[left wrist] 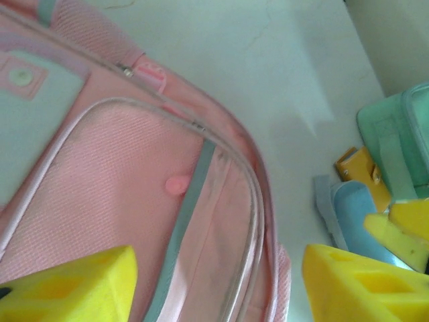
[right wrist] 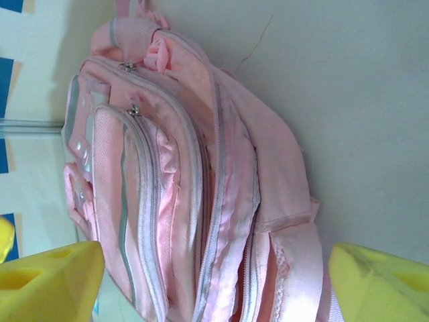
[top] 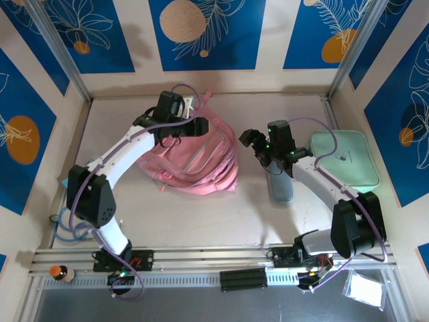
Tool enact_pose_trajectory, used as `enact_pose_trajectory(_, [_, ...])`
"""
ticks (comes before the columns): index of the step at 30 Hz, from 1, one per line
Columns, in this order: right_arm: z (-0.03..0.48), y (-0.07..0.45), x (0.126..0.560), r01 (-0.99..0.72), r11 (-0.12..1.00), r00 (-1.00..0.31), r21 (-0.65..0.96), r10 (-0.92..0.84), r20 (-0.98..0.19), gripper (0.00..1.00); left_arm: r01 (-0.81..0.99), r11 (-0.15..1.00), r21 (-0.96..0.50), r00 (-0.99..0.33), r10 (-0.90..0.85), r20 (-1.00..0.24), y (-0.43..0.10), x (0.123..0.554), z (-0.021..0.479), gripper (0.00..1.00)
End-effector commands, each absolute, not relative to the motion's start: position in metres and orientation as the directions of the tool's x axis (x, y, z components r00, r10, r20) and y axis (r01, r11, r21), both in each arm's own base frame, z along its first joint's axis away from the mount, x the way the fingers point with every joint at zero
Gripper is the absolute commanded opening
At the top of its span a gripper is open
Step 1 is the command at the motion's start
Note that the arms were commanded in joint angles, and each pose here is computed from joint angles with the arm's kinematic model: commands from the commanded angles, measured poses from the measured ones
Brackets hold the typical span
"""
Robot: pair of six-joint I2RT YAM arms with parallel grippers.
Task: Pack the student bag
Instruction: Close the student bag at the top-center of the table, then rotate the student bag at the top-center of the table.
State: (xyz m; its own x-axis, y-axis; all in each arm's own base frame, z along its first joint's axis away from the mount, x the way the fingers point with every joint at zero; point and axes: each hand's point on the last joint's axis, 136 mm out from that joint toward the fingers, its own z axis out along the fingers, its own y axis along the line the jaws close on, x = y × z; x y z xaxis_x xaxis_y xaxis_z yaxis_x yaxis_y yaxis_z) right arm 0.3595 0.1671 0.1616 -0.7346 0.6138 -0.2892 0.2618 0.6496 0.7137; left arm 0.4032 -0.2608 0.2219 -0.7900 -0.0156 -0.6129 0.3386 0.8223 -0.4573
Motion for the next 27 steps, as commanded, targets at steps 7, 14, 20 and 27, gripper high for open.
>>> enact_pose_trajectory(7, [0.152, 0.181, 0.361, 0.236, 0.717, -0.778, 0.655, 0.544, -0.314, 0.89, -0.131, 0.901, -0.413, -0.734, -0.368, -0.571, -0.139, 0.376, 0.167, 0.71])
enact_pose_trajectory(14, [0.148, 0.189, 0.361, 0.231, 0.723, -0.795, 0.651, 0.526, -0.302, 0.89, -0.465, 0.717, -0.52, -0.622, -0.682, -0.385, -0.069, 0.341, 0.092, 0.67])
enact_pose_trajectory(20, [0.143, 0.193, 0.358, 0.234, 0.721, -0.806, 0.652, 0.519, -0.285, 0.86, -0.54, 0.587, -0.603, -0.563, -0.785, -0.259, -0.056, 0.341, 0.061, 0.59])
enact_pose_trajectory(27, [0.14, 0.2, 0.356, 0.225, 0.714, -0.822, 0.663, 0.504, -0.264, 0.83, -0.555, 0.562, -0.613, -0.567, -0.795, -0.216, -0.058, 0.356, 0.045, 0.44])
